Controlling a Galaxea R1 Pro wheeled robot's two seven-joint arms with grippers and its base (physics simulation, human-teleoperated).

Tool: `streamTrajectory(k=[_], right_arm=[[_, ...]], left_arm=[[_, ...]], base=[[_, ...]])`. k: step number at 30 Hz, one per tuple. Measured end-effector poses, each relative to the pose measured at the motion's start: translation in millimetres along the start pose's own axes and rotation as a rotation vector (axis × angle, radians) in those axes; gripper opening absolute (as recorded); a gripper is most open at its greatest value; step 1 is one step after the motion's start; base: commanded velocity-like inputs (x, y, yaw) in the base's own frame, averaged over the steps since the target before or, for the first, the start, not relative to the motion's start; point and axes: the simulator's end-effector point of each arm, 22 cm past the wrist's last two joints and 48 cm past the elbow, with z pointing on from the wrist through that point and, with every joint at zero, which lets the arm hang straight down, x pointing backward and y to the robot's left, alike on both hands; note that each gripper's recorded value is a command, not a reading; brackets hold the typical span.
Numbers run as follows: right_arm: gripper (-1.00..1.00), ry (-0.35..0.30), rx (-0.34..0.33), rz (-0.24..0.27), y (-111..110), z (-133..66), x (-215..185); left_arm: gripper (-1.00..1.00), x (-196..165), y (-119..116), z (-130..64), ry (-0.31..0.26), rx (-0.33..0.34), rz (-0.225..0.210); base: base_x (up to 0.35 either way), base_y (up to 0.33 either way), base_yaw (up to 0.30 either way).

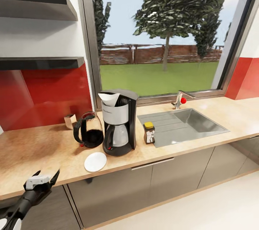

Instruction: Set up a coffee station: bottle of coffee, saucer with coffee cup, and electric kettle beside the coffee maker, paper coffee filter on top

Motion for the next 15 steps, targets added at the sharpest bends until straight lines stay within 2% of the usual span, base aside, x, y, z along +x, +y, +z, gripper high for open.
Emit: streamTrajectory(k=[8,12,15], right_arm=[[1.00,-0.001,0.000,0.001,0,0.0,0],[1.00,0.000,0.000,0.001,0,0.0,0],[1.00,0.000,0.000,0.000,0,0.0,0]], left_arm=[[1.00,14,6,-20.9,-0.014,-0.023,-0.042],[1.00,26,12,-44.0,-0.033,-0.050,-0.074],[1.00,42,17,-62.6,-0.023,-0.073,-0.109]], base=[[0.000,0.000,0.000],[0.000,0.000,0.000],[0.000,0.000,0.000]])
